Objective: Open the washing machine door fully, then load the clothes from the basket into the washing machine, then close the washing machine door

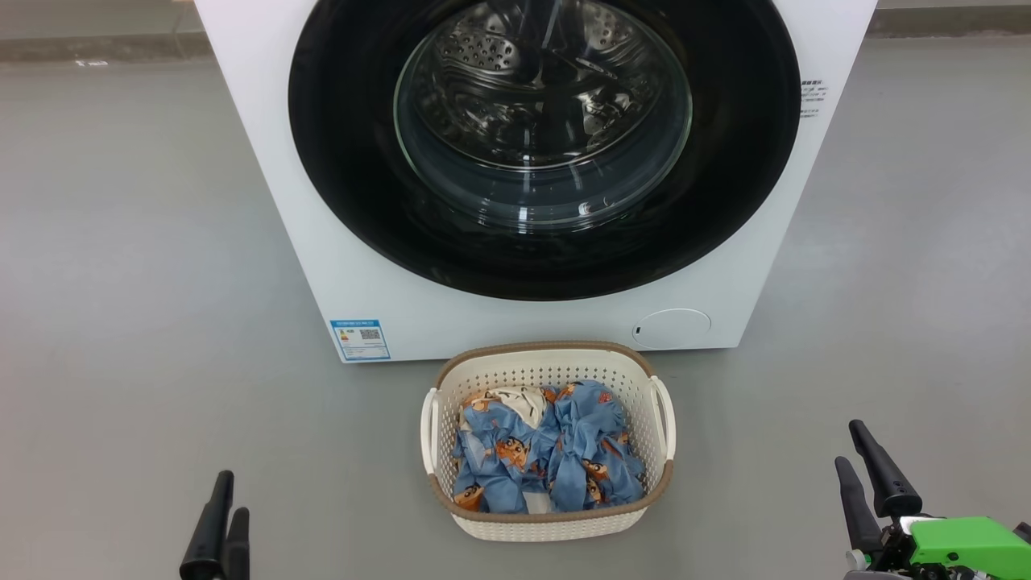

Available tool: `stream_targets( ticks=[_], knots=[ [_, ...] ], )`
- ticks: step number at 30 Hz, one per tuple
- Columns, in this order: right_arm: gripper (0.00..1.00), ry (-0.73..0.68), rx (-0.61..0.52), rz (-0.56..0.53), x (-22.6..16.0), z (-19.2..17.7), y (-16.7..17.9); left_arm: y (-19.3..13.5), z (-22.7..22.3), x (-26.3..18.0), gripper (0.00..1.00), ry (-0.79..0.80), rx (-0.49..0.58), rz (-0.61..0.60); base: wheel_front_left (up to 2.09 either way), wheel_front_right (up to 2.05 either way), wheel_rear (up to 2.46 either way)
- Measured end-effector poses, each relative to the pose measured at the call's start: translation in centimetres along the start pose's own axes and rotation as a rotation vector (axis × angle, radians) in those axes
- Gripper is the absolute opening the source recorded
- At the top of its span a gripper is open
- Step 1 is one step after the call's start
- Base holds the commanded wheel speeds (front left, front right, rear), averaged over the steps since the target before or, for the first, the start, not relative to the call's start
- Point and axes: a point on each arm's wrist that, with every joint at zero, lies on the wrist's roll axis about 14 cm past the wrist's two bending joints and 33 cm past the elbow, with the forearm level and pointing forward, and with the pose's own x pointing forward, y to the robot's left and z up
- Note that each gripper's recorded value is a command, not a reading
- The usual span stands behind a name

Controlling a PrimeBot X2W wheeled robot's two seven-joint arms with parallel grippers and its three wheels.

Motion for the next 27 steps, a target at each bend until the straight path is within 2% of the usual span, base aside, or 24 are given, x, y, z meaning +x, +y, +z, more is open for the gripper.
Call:
stream_targets(
  ticks=[19,27],
  knots=[
    [1.0,-0.012,-0.042,0.036,0.4,-0.4,1.2,-0.8,0.0,0.2,1.0,-0.019,0.04,-0.022,0.0,0.0,0.0],
    [1.0,-0.009,-0.114,0.055,0.5,-0.7,1.9,-1.4,0.0,0.3,1.0,-0.028,0.087,-0.038,0.0,0.0,0.0]
  ],
)
